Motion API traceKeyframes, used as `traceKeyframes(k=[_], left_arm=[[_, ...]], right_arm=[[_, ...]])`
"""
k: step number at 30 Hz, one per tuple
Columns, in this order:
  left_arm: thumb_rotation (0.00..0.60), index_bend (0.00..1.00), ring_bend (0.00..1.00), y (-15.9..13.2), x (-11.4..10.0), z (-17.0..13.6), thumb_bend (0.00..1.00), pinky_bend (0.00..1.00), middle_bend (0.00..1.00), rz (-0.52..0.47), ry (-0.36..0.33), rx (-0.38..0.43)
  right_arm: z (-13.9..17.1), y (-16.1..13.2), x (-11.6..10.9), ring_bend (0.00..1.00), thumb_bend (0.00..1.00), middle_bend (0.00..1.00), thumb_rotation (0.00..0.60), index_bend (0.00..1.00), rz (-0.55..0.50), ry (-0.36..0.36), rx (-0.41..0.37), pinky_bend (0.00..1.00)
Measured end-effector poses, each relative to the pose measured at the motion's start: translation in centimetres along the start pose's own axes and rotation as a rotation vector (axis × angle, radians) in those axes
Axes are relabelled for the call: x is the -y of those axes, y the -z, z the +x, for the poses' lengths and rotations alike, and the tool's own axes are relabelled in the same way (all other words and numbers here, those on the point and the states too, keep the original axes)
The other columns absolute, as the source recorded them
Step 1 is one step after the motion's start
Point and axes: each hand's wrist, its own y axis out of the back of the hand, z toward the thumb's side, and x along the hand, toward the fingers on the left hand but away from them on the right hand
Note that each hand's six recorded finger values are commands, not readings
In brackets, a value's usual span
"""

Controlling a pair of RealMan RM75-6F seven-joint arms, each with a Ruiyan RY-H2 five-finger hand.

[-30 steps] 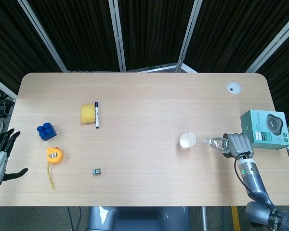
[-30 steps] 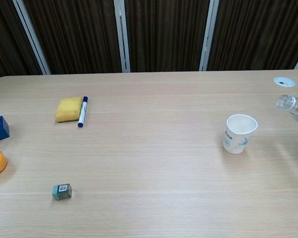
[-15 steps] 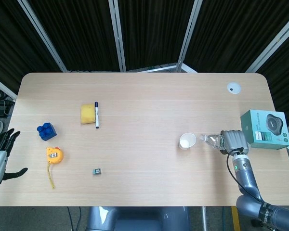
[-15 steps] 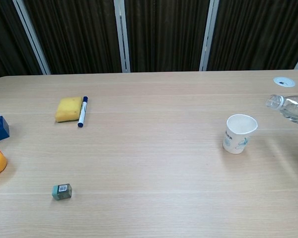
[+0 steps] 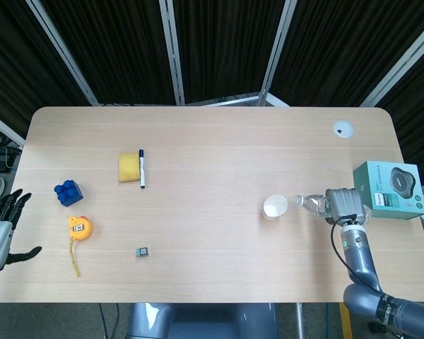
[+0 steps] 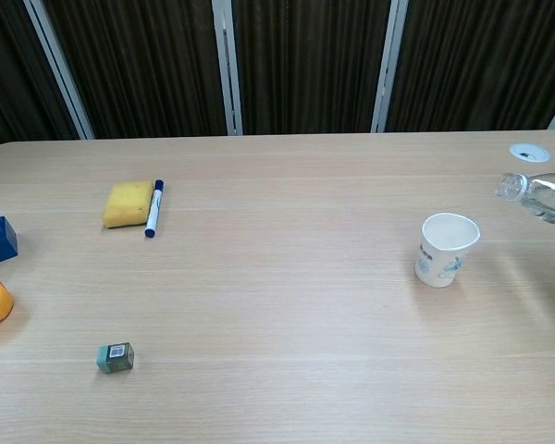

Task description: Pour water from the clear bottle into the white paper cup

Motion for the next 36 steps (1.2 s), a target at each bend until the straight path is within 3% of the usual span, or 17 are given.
traceKeyframes(k=[36], left_arm=[[0.6,0.0,0.0,0.0,0.14,0.06,0.0,0.0,0.0,0.001,0.008,-0.001]], right_arm=[[0.34,-0.71,-0.99,0.51,0.7,0.58,0.6,0.51,0.12,0.032,0.014,0.49]])
